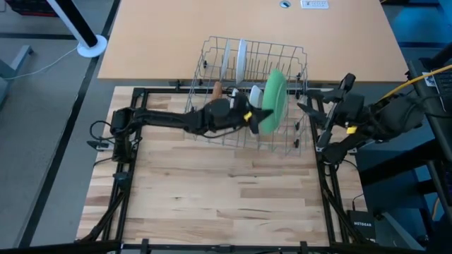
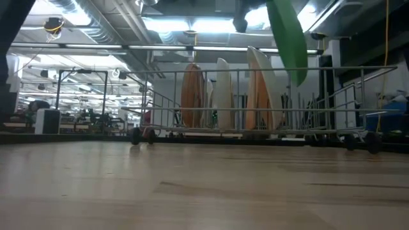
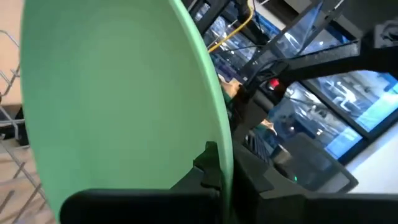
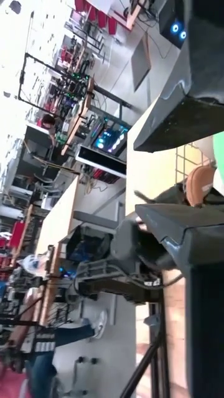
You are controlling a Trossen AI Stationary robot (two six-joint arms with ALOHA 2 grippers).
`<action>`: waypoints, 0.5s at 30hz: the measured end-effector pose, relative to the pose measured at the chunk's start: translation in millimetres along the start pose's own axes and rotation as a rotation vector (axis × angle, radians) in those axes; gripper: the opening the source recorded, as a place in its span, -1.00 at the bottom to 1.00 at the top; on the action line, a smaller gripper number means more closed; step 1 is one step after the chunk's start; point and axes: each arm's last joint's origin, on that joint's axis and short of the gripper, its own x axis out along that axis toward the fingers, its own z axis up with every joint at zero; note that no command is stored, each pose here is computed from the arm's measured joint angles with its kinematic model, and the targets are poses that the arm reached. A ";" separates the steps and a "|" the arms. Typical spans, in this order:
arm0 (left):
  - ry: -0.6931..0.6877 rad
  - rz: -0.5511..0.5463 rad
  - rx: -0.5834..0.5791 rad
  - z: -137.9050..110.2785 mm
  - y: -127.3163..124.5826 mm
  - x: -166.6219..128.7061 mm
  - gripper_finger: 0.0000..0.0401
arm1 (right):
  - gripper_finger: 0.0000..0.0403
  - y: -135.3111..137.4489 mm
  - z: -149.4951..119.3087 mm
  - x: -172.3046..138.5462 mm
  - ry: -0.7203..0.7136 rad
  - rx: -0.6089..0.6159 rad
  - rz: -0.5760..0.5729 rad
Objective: Sort dishes
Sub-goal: Put the green plate into the gray dishwasher rack
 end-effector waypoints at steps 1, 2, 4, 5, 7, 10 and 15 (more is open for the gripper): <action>-0.001 -0.002 -0.012 2.0 4.0 1.4 -0.99 | -0.25 1.3 -0.3 0.6 0.003 -0.005 0.000; 0.000 -0.006 -0.029 3.2 7.2 2.6 -0.99 | -0.25 1.9 -0.1 1.1 0.003 -0.004 -0.002; -0.009 -0.015 -0.050 0.6 11.9 6.1 -0.99 | -0.25 2.1 -0.2 1.2 0.004 -0.005 -0.005; -0.014 -0.017 -0.056 0.2 13.2 7.1 -0.99 | -0.25 2.1 -0.2 1.3 0.004 -0.005 -0.006; -0.016 -0.014 -0.067 -3.2 17.4 9.8 -0.99 | -0.25 2.0 -0.1 1.1 0.003 -0.004 -0.006; 0.003 -0.001 -0.080 -12.8 22.7 13.7 -0.99 | -0.25 2.1 -0.1 1.3 0.004 -0.004 -0.007; 0.023 0.029 -0.093 -25.3 32.2 18.9 -0.99 | -0.25 2.2 -0.4 1.2 0.005 -0.006 -0.006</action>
